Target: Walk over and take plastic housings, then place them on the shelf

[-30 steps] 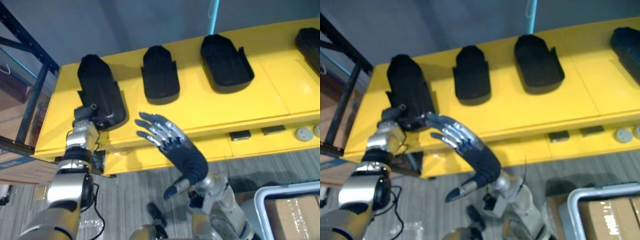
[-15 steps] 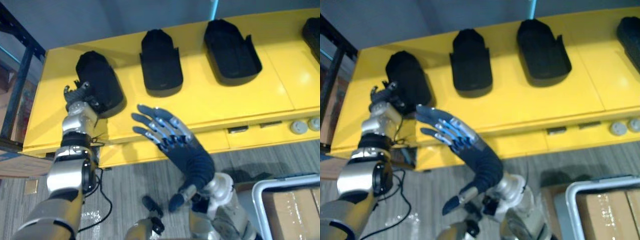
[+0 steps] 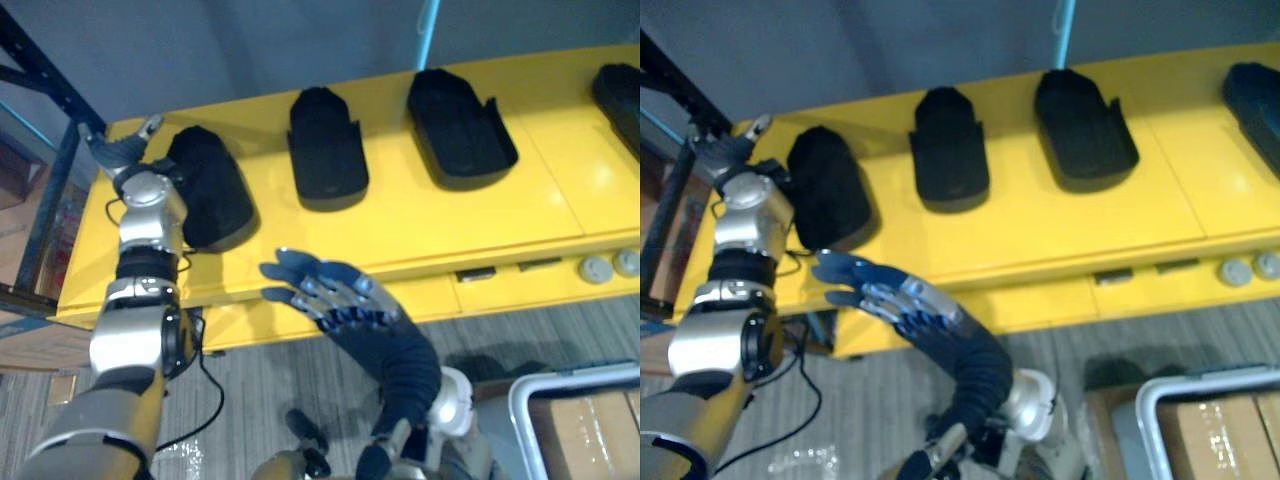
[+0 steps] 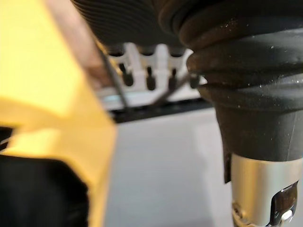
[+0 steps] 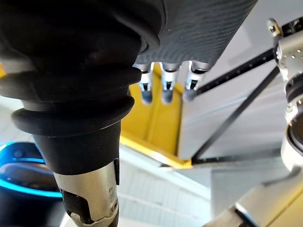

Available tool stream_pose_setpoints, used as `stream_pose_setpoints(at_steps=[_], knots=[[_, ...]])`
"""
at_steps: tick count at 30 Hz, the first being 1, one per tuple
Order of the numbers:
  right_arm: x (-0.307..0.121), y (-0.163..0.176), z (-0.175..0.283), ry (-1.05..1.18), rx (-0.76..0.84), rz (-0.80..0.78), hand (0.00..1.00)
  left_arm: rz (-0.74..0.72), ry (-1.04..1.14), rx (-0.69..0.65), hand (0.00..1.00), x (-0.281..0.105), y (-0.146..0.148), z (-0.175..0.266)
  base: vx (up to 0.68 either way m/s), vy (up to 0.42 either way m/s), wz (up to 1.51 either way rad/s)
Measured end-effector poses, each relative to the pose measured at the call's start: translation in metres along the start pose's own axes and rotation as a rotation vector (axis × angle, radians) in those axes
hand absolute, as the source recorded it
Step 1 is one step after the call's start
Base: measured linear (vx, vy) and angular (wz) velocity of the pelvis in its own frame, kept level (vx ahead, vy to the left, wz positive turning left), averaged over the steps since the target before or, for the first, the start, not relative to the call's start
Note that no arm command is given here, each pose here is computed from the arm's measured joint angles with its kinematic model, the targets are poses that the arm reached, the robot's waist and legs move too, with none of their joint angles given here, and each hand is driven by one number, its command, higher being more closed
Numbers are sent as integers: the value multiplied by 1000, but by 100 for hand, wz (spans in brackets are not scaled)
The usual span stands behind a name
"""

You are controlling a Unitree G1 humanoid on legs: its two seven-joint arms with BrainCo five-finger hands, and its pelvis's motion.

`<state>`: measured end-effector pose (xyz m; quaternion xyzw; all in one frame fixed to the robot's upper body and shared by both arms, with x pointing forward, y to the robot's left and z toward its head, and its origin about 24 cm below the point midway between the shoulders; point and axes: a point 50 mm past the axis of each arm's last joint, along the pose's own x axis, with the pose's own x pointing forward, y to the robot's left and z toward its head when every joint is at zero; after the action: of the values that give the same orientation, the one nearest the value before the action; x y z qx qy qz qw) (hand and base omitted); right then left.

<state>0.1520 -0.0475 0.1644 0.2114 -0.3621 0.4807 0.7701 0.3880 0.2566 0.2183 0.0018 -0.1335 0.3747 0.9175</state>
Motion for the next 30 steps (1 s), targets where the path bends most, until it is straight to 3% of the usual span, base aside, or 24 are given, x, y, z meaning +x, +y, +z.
stream_pose_setpoints(at_steps=[3,7,11,14,20,23,26,30], knots=[[-5,-9,-9,63,-54,-75,0,-53,-100,20,0,-14,5,-6,82,-25,38],[-11,-24,-11,100,-144,-196,0,-143,-245,-65,0,-36,19,2,22,1,35],[-24,-47,-8,153,-308,-353,0,-224,-391,-166,0,-88,57,4,-41,23,34],[-37,-64,-1,193,-435,-460,0,-210,-335,-179,0,-128,85,-20,-91,28,33],[-57,-89,8,285,-577,-545,0,-156,63,-65,0,-177,122,-99,-63,45,30],[-57,-107,10,301,-618,-587,0,-106,421,132,0,-215,152,-172,0,52,8],[-63,-125,7,334,-551,-616,0,-43,704,273,0,-257,187,-224,22,43,11],[-82,-150,-34,618,-549,-577,0,-27,924,371,0,-291,217,-255,33,35,15]])
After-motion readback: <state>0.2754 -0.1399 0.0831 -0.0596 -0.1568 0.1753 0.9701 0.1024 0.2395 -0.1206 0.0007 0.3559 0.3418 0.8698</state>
